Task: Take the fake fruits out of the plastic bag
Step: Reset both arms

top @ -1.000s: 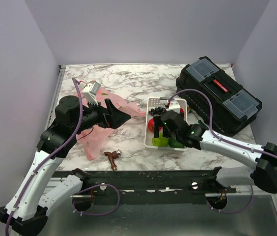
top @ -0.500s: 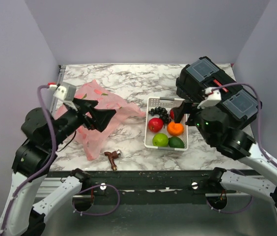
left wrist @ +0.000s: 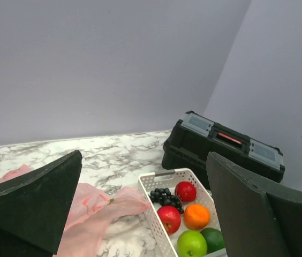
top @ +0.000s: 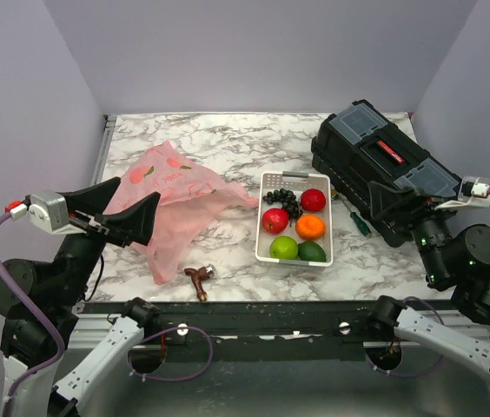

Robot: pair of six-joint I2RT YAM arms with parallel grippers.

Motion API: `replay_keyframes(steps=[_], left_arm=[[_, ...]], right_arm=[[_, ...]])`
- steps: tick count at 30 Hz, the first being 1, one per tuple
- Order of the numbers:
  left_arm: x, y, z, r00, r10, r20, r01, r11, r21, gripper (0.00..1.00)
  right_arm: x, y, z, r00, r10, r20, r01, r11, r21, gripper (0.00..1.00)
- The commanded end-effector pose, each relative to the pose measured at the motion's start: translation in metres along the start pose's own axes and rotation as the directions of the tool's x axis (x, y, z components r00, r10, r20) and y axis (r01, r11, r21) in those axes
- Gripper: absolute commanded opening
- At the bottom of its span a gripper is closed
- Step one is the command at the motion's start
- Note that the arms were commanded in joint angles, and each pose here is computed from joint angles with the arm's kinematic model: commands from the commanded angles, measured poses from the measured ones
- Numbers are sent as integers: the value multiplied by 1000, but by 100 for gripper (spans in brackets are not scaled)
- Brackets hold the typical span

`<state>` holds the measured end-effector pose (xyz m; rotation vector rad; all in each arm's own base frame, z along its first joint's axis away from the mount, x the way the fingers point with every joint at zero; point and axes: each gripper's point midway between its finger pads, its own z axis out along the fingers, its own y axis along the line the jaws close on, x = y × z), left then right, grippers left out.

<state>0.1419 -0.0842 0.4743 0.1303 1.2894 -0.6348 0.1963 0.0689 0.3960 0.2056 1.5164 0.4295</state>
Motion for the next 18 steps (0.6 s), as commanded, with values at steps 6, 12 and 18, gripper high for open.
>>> replay_keyframes(steps=[6,12,18], left_arm=[[-15,18,-3,995,32,90,-23,995,-97,99],[-11,21,-2,996,26,84,-17,994,-107,99],[-9,19,0,997,15,76,-8,995,-96,99]], right_arm=[[12,10,11,1000,-8,-23,8,1000,-4,100],[16,16,16,1000,-12,-23,12,1000,-16,100],[16,14,16,1000,0,-19,0,1000,-9,100]])
